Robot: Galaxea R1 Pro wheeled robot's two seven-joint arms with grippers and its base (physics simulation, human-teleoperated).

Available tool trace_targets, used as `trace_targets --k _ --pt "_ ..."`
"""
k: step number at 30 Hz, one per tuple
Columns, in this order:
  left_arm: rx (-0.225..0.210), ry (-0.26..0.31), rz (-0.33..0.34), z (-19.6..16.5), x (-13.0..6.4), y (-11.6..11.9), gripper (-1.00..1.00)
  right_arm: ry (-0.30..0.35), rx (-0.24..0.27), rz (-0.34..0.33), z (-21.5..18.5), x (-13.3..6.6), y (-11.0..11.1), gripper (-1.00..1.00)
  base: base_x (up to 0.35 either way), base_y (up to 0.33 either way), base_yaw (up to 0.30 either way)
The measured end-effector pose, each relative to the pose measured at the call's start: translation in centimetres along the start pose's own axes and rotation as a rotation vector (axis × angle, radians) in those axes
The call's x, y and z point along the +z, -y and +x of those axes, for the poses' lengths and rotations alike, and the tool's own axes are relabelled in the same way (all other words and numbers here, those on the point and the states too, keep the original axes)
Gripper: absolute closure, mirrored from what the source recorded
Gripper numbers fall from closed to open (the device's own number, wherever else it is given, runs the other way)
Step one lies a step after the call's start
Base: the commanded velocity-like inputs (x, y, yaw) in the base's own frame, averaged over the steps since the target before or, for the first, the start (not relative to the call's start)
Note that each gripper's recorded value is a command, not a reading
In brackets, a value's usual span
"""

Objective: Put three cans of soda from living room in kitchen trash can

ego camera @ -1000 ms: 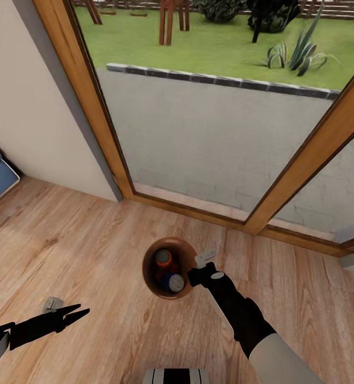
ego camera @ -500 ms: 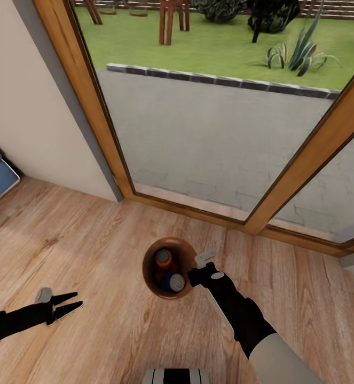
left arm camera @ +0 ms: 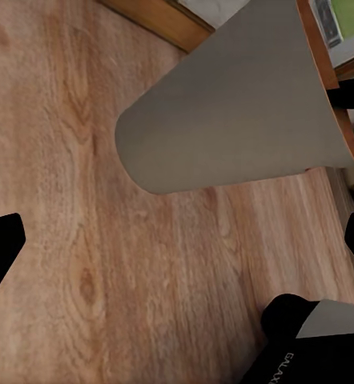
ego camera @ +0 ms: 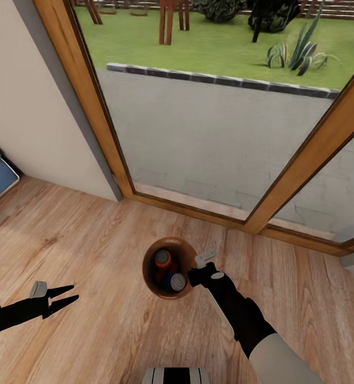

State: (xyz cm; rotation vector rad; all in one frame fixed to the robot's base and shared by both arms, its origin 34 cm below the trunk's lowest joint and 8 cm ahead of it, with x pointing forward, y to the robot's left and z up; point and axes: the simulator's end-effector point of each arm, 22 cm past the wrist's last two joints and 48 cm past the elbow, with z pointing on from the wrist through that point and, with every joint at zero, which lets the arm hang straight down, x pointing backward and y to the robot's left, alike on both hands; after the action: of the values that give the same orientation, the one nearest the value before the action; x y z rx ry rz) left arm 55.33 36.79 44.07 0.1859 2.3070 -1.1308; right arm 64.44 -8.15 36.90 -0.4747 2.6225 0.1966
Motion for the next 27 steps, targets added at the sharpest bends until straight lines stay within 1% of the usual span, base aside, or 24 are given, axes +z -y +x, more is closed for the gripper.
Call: trace_targets --k 5,11,20,27 --pt "0.0 0.0 0.0 0.0 0.0 0.0 -1.0 0.0 -0.001 0.0 0.0 0.0 0.0 1.0 0.0 0.0 0.0" --pt "0.0 0.0 0.0 0.9 0.5 -0.8 -1.0 0.0 -0.001 0.0 0.8 1.0 0.0 1.0 0.0 0.0 0.0" --pt "0.0 0.0 -0.001 0.9 0.5 -0.8 -1.0 0.0 -0.001 0.0 0.8 1.0 0.0 1.0 0.0 0.0 0.0" --pt "-0.001 0.0 -0.001 1.9 1.1 -1.7 -1.0 0.0 -0.002 0.0 1.7 2.2 -0.1 1.0 0.0 0.0 0.0"
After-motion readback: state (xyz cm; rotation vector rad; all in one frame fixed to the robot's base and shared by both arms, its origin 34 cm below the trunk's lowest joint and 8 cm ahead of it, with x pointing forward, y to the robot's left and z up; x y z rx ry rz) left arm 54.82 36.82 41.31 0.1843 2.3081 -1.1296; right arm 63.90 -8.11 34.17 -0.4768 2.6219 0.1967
